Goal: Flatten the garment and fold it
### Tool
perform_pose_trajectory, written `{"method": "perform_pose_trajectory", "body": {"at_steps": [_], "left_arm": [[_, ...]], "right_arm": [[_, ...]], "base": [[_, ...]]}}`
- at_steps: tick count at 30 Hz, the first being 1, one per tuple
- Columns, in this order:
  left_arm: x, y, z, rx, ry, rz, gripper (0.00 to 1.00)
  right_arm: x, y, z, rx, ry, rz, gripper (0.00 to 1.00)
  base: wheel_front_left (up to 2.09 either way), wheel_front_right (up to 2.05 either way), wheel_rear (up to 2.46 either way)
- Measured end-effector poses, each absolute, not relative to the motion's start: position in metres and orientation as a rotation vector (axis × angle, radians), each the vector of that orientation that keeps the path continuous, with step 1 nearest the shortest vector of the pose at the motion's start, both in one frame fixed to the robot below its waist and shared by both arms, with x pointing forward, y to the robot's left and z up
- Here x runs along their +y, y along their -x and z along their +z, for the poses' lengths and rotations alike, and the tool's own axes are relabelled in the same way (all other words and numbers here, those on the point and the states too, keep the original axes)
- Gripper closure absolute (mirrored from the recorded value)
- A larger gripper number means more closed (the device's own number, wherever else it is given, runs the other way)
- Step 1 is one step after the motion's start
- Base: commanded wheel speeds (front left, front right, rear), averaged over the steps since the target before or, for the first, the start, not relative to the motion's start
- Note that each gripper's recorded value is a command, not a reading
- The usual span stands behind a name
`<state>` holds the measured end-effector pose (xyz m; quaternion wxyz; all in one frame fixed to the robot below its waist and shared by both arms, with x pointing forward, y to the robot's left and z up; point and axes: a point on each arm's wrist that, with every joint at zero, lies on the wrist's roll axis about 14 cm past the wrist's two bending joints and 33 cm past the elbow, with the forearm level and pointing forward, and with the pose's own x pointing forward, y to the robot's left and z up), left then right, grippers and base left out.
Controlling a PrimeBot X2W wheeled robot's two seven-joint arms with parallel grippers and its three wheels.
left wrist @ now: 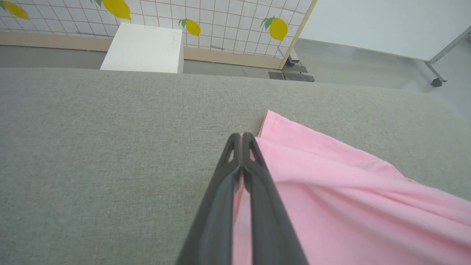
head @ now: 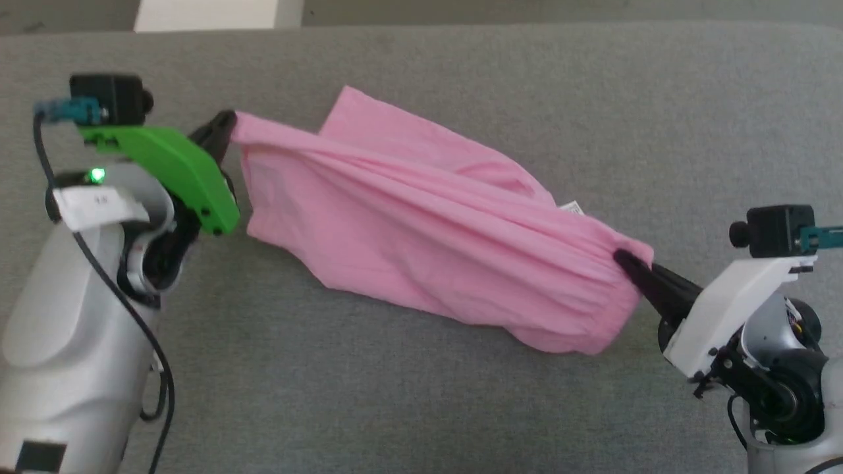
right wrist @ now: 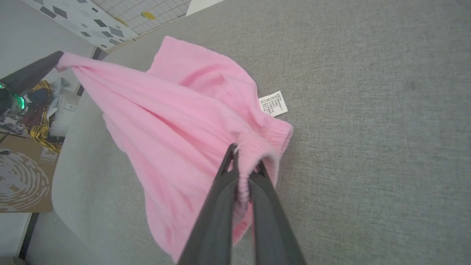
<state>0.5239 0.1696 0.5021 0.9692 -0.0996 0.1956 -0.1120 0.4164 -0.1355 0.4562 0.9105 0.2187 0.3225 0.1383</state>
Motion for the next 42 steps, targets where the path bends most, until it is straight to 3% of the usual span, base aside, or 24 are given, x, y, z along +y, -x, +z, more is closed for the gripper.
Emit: {"method": "perform_pose_trajectory", "body": {"at_steps": [10, 20, 21, 22, 23, 24, 29, 34, 42], "left_arm": [[0.137, -0.585, 0.456, 0.476, 0.146, -0.310, 1.00], [0.099, -0.607, 0.414, 0.544, 0.150, -0.385, 1.00], [0.097, -0.608, 0.411, 0.550, 0.151, -0.388, 1.00], [0.095, -0.608, 0.407, 0.559, 0.152, -0.389, 1.00], [0.094, -0.608, 0.403, 0.572, 0.156, -0.389, 0.69], [0.093, -0.608, 0.400, 0.581, 0.162, -0.387, 0.04], [0.093, -0.613, 0.408, 0.536, 0.188, -0.371, 0.00], [0.106, -0.624, 0.449, 0.370, 0.245, -0.324, 0.00], [0.138, -0.601, 0.522, 0.009, 0.171, -0.301, 0.00]], "right_arm": [[-0.145, -0.430, 0.417, 0.700, -0.498, 0.224, 1.00], [-0.154, -0.420, 0.392, 0.749, -0.518, 0.176, 1.00], [-0.154, -0.420, 0.392, 0.747, -0.519, 0.174, 0.86], [-0.154, -0.420, 0.392, 0.744, -0.523, 0.176, 0.51], [-0.152, -0.420, 0.393, 0.738, -0.532, 0.179, 0.00], [-0.151, -0.420, 0.394, 0.731, -0.540, 0.182, 0.00], [-0.150, -0.423, 0.411, 0.653, -0.575, 0.191, 0.00], [-0.166, -0.424, 0.434, 0.528, -0.585, 0.142, 0.00], [-0.190, -0.399, 0.454, 0.487, -0.313, 0.063, 0.00]], "base": [[0.00, 0.00, 0.00], [0.00, 0.00, 0.00], [0.00, 0.00, 0.00], [0.00, 0.00, 0.00], [0.00, 0.00, 0.00], [0.00, 0.00, 0.00], [0.00, 0.00, 0.00], [0.00, 0.00, 0.00], [0.00, 0.00, 0.00]]}}
